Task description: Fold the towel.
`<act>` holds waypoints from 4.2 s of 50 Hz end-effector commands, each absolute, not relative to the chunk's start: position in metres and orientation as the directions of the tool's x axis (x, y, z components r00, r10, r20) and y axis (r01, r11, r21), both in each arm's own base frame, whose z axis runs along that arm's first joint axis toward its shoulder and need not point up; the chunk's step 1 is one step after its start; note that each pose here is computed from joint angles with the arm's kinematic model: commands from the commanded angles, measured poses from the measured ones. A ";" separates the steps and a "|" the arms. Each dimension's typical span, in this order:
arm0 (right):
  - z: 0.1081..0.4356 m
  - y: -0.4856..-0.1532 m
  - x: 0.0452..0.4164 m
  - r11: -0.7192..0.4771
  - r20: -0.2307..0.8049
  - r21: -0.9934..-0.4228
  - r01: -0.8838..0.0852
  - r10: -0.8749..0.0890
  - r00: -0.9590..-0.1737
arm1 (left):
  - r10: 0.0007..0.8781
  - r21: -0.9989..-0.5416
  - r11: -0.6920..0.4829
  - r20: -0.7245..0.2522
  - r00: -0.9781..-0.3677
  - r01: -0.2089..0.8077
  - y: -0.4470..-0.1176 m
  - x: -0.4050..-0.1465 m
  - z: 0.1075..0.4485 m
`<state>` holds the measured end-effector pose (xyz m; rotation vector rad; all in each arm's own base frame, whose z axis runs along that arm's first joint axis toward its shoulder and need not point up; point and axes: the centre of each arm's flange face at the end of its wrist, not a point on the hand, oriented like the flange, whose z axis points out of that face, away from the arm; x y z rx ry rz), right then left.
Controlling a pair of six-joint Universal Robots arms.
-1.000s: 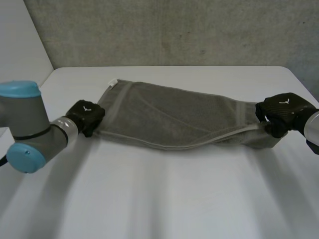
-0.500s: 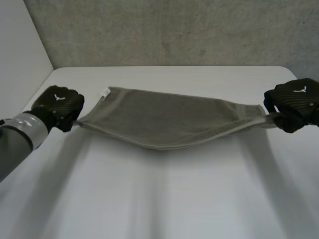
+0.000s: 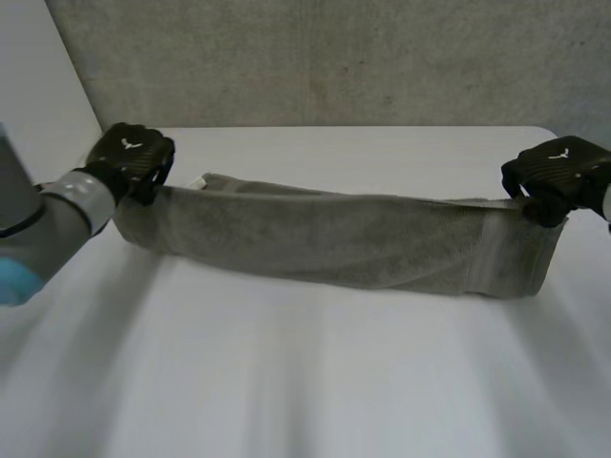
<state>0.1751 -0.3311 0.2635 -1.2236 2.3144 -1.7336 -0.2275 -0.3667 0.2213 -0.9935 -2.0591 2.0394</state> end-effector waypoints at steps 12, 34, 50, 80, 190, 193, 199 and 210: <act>0.214 -0.405 0.203 0.062 0.419 -0.851 -0.522 -0.519 -0.745 | 0.443 -0.910 -0.181 -0.414 -0.795 0.373 -0.453 -0.265 0.174; 0.173 -0.449 0.204 0.061 0.453 -0.851 -0.522 -0.418 -0.788 | 0.450 -0.905 -0.232 -0.426 -0.785 0.358 -0.477 -0.282 0.133; 0.165 -0.441 0.216 0.099 0.459 -0.840 -0.534 -0.397 -0.795 | 0.443 -0.900 -0.250 -0.434 -0.785 0.357 -0.472 -0.290 0.139; 0.177 -0.333 0.195 0.243 0.365 -0.797 -0.552 -0.534 -0.763 | 0.463 -0.936 0.061 -0.282 -0.841 0.347 -0.344 -0.247 0.186; 0.141 -0.302 0.214 0.195 0.334 -0.823 -0.534 -0.593 -0.732 | 0.681 -0.968 0.007 -0.178 -0.711 0.249 -0.294 -0.314 0.181; 0.139 -0.299 0.216 0.194 0.333 -0.821 -0.537 -0.601 -0.727 | 0.735 -0.985 0.025 -0.100 -0.671 0.173 -0.291 -0.342 0.179; 0.136 -0.297 0.217 0.189 0.336 -0.822 -0.537 -0.601 -0.726 | 0.758 -0.992 0.072 -0.011 -0.653 0.101 -0.306 -0.375 0.157; 0.136 -0.298 0.217 0.177 0.344 -0.825 -0.537 -0.596 -0.725 | 0.747 -0.992 0.074 -0.014 -0.665 0.104 -0.329 -0.392 0.122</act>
